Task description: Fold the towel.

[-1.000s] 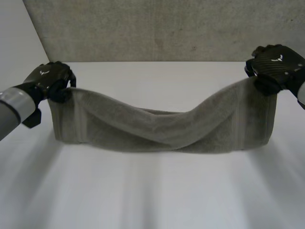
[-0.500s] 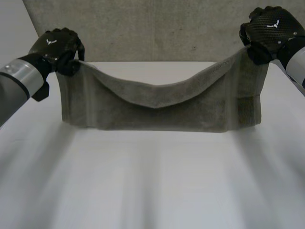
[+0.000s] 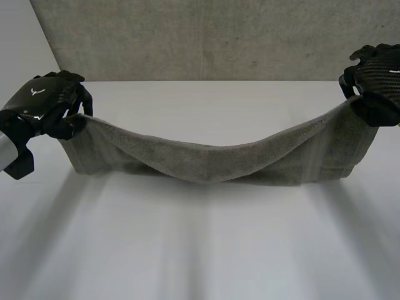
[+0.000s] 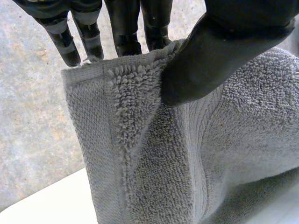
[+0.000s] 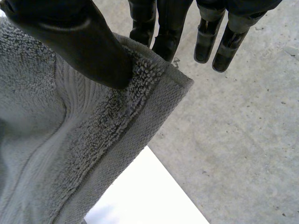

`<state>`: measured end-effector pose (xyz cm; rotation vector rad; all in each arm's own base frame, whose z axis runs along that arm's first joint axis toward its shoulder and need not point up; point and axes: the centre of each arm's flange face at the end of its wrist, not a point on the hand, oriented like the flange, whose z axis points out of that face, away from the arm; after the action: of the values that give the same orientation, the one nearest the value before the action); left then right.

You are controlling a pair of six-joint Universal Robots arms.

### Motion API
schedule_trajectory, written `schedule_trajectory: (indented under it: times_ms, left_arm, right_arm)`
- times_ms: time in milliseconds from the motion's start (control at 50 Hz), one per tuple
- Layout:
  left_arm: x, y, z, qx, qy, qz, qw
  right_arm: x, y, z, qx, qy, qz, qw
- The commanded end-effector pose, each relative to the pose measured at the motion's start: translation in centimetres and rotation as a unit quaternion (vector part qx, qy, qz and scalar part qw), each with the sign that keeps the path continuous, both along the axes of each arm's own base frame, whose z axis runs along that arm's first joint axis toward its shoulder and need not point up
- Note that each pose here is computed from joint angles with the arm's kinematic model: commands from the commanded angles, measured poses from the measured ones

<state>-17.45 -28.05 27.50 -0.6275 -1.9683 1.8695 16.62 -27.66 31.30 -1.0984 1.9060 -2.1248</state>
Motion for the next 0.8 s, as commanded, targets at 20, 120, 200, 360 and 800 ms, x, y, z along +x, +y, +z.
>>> schedule_trajectory:
  times_ms: [20, 120, 200, 360, 800]
  left_arm:
    - [0.2, -1.2, -1.8, 0.036, 0.014, -0.002, 0.999]
    - [-0.2, -4.3, -5.0, 0.086, 0.013, -0.005, 0.996]
    - [-0.2, -5.6, -6.1, 0.101, 0.015, -0.005, 0.995]
    - [-0.2, -5.9, -6.5, 0.121, 0.013, -0.007, 0.993]
    - [-1.1, -2.7, -2.8, 0.085, 0.022, -0.038, 0.995]
  right_arm:
    - [-0.2, -1.7, -1.5, 0.022, 0.000, 0.005, 1.000]
    - [0.5, -4.0, -4.0, 0.061, 0.003, 0.004, 0.998]
    - [0.7, -5.7, -6.1, 0.077, 0.020, -0.011, 0.997]
    - [0.5, -5.5, -7.3, 0.088, 0.033, -0.014, 0.995]
    - [1.0, -1.9, -3.7, 0.043, 0.025, 0.010, 0.999]
